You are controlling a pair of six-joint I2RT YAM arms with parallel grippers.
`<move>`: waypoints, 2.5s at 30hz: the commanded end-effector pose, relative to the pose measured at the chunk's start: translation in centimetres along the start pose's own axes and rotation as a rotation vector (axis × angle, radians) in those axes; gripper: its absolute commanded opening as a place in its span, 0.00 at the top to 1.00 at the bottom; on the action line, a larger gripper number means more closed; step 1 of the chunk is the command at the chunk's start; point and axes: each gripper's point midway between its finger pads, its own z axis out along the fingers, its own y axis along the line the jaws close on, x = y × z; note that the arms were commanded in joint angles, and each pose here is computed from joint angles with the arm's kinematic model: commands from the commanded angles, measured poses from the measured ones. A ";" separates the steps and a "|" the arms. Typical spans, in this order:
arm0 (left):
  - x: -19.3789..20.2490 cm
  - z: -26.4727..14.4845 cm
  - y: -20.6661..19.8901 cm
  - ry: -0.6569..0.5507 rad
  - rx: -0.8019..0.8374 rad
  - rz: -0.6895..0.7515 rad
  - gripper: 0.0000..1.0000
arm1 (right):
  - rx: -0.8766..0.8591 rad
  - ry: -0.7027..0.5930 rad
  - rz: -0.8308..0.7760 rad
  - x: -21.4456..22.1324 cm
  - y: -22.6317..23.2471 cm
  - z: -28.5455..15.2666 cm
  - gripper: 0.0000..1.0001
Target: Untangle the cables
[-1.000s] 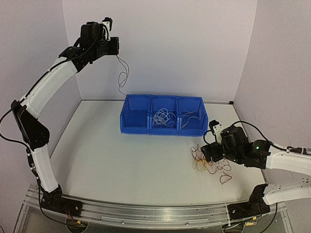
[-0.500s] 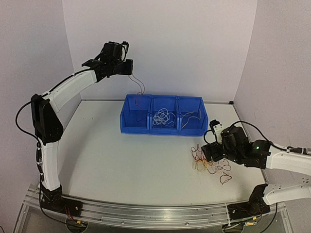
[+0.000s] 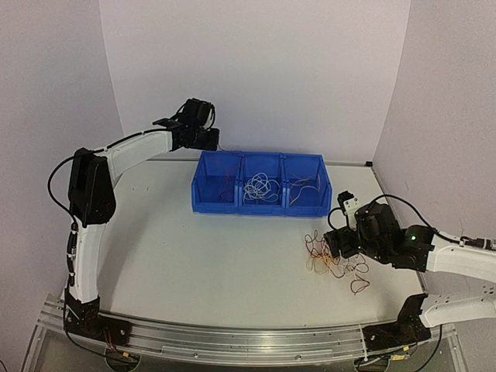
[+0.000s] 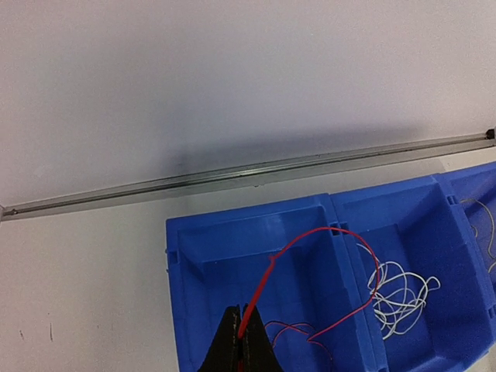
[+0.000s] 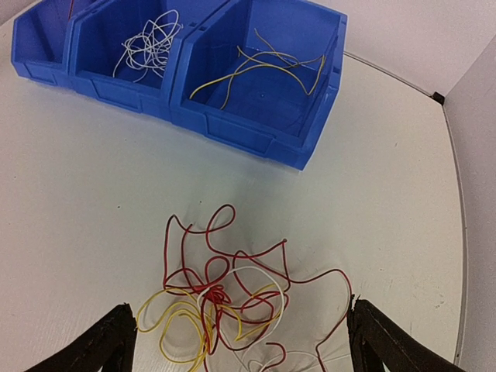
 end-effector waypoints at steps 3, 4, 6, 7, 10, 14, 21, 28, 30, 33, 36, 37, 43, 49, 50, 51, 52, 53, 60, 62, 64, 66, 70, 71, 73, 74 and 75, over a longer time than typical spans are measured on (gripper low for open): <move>1.9 1.4 3.6 0.034 -0.195 -0.091 1.00 | 0.027 -0.015 0.006 -0.2 -0.6 0.0 0.09; 2.2 1.3 4.3 0.040 -0.226 -0.106 1.00 | 0.028 -0.014 0.007 -0.1 -0.6 0.0 0.09; 2.8 1.1 5.6 0.048 -0.275 -0.142 1.00 | 0.031 -0.011 0.007 0.0 -0.6 0.0 0.09; 3.1 0.9 6.1 0.053 -0.291 -0.154 1.00 | 0.032 -0.009 0.008 0.1 -0.6 0.1 0.09; 3.3 0.3 7.2 0.054 -0.314 -0.182 1.00 | 0.032 -0.003 0.009 0.2 -0.6 0.2 0.09; 4.2 0.7 6.0 0.081 -0.239 -0.153 1.00 | 0.033 0.005 0.009 0.5 -0.5 0.3 0.09; 4.6 1.5 0.3 0.096 0.052 -0.102 1.00 | 0.033 0.015 0.022 1.0 -0.5 0.4 0.09; 4.1 2.0 -1.7 0.080 0.111 -0.085 1.00 | 0.032 0.008 0.041 1.2 -0.7 0.2 0.09; 4.6 2.5 -2.3 0.096 0.129 -0.079 1.00 | 0.035 0.007 0.043 1.3 -0.8 0.2 0.09; 5.7 3.6 -2.7 0.122 0.129 -0.080 1.00 | 0.036 0.005 0.043 1.3 -0.9 0.1 0.09; 6.8 5.0 -3.1 0.147 0.132 -0.077 1.00 | 0.034 0.004 0.042 1.2 -0.9 0.0 0.09; 6.8 5.3 -3.3 0.150 0.138 -0.078 1.00 | 0.034 0.003 0.042 1.2 -0.9 0.0 0.09; 8.0 7.3 -3.8 0.190 0.131 -0.075 1.00 | 0.041 0.005 0.035 1.2 -1.1 -0.1 0.09; 6.2 6.6 -3.9 0.155 0.129 -0.071 0.99 | 0.055 0.000 0.031 1.1 -1.4 -0.4 0.09; 6.1 6.5 -3.8 0.154 0.128 -0.071 0.97 | 0.055 -0.001 0.030 1.1 -1.4 -0.4 0.09; 6.0 6.4 -3.9 0.154 0.129 -0.073 0.94 | 0.055 -0.001 0.028 1.1 -1.4 -0.4 0.09; 6.0 6.4 -3.9 0.158 0.131 -0.075 0.91 | 0.054 -0.001 0.027 1.0 -1.4 -0.4 0.09; 6.1 6.3 -4.0 0.162 0.133 -0.076 0.88 | 0.054 -0.003 0.028 0.9 -1.4 -0.5 0.09; 4.6 4.7 -3.5 0.151 0.122 -0.074 0.71 | 0.041 -0.005 0.033 0.9 -1.3 -0.6 0.09; 3.8 3.9 -3.6 0.140 0.128 -0.075 0.63 | 0.038 -0.007 0.034 0.8 -1.3 -0.7 0.09; 2.9 2.9 -3.7 0.125 0.132 -0.069 0.56 | 0.034 -0.010 0.035 0.8 -1.2 -0.7 0.09; 1.9 1.8 -4.0 0.105 0.136 -0.062 0.51 | 0.029 -0.010 0.037 0.8 -1.2 -0.7 0.09; 0.6 0.1 -4.2 0.074 0.116 -0.044 0.40 | 0.022 -0.011 0.043 0.8 -1.1 -0.8 0.09; 0.4 -0.2 -4.1 0.067 0.102 -0.041 0.38 | 0.021 -0.011 0.045 0.8 -1.1 -0.8 0.09; -0.1 -0.7 -3.7 0.055 0.074 -0.034 0.30 | 0.020 -0.013 0.046 0.8 -1.1 -0.9 0.09; -0.5 -1.1 -3.6 0.047 0.063 -0.031 0.23 | 0.018 -0.013 0.045 0.8 -1.1 -0.9 0.09; -0.8 -1.5 -3.5 0.039 0.053 -0.028 0.15 | 0.016 -0.013 0.043 0.8 -1.0 -0.9 0.09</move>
